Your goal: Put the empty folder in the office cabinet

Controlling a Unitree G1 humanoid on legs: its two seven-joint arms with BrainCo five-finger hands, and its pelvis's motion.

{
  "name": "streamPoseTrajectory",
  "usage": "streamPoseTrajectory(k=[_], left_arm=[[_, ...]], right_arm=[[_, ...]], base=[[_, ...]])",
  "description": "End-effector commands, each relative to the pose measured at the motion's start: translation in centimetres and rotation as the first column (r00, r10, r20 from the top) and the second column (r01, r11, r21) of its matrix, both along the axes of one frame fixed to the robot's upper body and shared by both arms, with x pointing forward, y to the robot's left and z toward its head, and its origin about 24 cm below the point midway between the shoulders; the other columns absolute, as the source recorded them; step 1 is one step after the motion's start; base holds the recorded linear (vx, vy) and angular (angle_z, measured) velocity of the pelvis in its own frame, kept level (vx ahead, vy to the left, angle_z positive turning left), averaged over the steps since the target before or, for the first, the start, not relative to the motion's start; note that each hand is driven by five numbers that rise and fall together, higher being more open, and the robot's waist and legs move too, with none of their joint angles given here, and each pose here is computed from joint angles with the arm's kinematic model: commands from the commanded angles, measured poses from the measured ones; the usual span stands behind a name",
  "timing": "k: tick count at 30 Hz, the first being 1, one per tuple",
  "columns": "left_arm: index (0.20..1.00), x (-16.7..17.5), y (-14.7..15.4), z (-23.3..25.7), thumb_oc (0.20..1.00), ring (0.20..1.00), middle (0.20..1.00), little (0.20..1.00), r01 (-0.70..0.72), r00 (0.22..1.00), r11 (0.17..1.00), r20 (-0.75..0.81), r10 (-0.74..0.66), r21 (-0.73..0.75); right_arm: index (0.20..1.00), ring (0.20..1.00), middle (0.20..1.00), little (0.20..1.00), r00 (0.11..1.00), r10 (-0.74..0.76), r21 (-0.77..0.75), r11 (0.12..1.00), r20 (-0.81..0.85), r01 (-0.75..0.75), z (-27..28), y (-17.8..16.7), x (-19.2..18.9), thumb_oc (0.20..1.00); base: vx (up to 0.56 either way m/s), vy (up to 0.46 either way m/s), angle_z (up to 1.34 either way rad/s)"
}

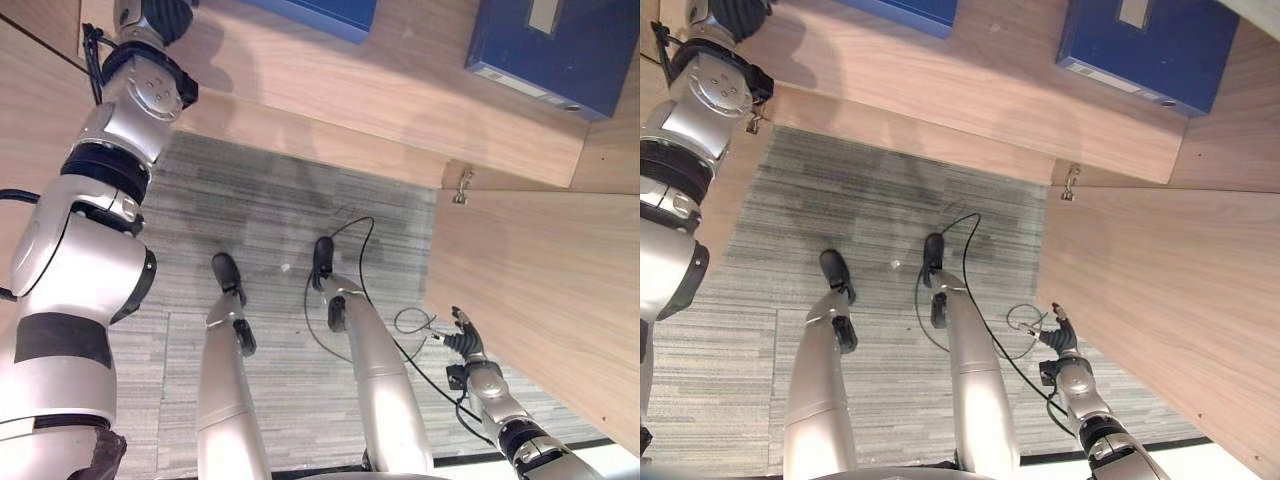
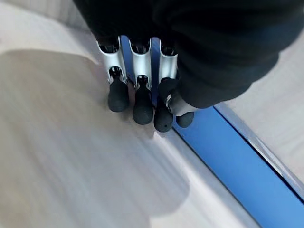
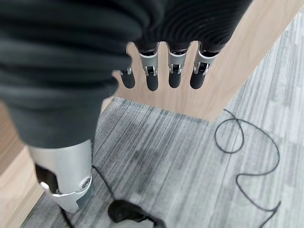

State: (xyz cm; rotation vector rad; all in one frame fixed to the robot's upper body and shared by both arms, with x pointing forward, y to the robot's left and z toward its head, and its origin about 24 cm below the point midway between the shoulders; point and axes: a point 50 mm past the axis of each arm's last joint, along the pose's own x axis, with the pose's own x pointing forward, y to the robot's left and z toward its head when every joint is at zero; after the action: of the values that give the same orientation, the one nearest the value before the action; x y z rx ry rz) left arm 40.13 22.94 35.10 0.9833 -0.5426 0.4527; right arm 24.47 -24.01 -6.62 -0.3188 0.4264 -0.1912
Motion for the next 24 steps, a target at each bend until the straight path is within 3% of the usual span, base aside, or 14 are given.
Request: streamPoseTrajectory(k=[1,13,24], left_arm=[[0.200,-0.8,0.7,2.5,0.200,0.200,0.200,0.200,-0.012,0.998,1.000,0.055,0.013,-0.016],[0.200,-2.7,0.3,7.7,0.200,0.200,0.200,0.200,-0.015,0.989,1.000,0.146,0.011,0.025],[0.200,-4.1,0.5,10.5,0.200,0.200,0.200,0.200,0.084,0.968,0.988,0.248,-0.049,-0.130]], right_arm=[[1.000,1.000,1.000,1.000,0.996,-0.082,-0.006,0.997,-0.026,0.082,-0.3,-2.4,-1.4,1.000],[1.000,1.000,1.000,1.000,0.989,-0.147,0.004,0.989,-0.015,0.147,0.0,-3.6,-1.4,1.000],[1.000,1.000,1.000,1.000,0.983,-0.181,0.002,0.983,0.010,0.181,0.8,-4.1,-0.5,1.000]], base=[[0.01,0.046,-0.03],[0.03,0.025,-0.03],[0.05,0.047,-0.10]])
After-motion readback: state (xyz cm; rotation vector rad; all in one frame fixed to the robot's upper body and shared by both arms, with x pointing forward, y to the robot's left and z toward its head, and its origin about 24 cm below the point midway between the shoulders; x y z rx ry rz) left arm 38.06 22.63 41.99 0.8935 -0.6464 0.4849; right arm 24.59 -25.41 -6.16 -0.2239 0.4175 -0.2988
